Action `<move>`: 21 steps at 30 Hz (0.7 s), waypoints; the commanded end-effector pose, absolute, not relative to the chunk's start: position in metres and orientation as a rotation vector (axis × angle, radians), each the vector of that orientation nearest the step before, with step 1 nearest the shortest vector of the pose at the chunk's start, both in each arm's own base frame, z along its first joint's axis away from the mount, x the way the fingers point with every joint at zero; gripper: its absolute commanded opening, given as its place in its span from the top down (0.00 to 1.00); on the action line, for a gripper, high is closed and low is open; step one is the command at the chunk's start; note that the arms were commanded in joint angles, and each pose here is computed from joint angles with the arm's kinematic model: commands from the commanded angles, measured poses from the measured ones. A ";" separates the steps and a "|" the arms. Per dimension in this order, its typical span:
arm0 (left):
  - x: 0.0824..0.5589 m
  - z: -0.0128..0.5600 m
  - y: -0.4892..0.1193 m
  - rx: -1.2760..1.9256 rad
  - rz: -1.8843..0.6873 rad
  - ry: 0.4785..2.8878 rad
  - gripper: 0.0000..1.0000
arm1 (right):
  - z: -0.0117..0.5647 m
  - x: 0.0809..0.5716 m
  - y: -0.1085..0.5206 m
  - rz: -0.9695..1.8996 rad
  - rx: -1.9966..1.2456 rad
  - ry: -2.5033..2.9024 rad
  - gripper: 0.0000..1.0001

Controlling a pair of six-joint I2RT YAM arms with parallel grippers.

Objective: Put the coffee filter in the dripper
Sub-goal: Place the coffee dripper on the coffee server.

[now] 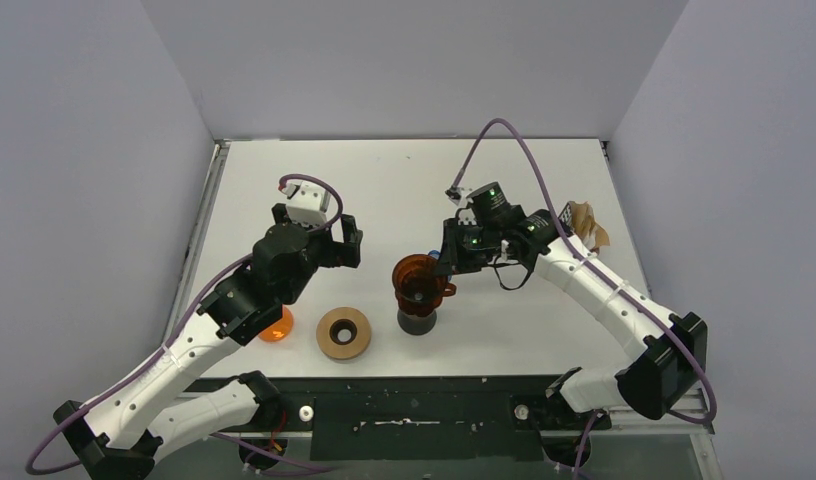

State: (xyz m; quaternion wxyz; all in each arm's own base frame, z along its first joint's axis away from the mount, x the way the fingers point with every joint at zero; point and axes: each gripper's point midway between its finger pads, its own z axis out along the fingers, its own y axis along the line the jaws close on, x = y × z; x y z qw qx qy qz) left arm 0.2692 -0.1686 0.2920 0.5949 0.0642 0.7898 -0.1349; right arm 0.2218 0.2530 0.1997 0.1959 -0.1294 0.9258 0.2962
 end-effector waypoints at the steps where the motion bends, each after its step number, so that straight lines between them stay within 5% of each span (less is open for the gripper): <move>1: 0.270 0.310 -0.168 0.117 -0.354 1.778 0.12 | 0.219 0.231 0.266 0.871 -0.365 2.516 1.00; 11: 0.270 0.311 -0.169 0.118 -0.364 1.775 0.12 | 0.214 0.230 0.268 0.839 -0.367 2.531 1.00; 21: 0.269 0.310 -0.169 0.120 -0.365 1.778 0.12 | 0.217 0.227 0.272 0.816 -0.394 2.525 0.71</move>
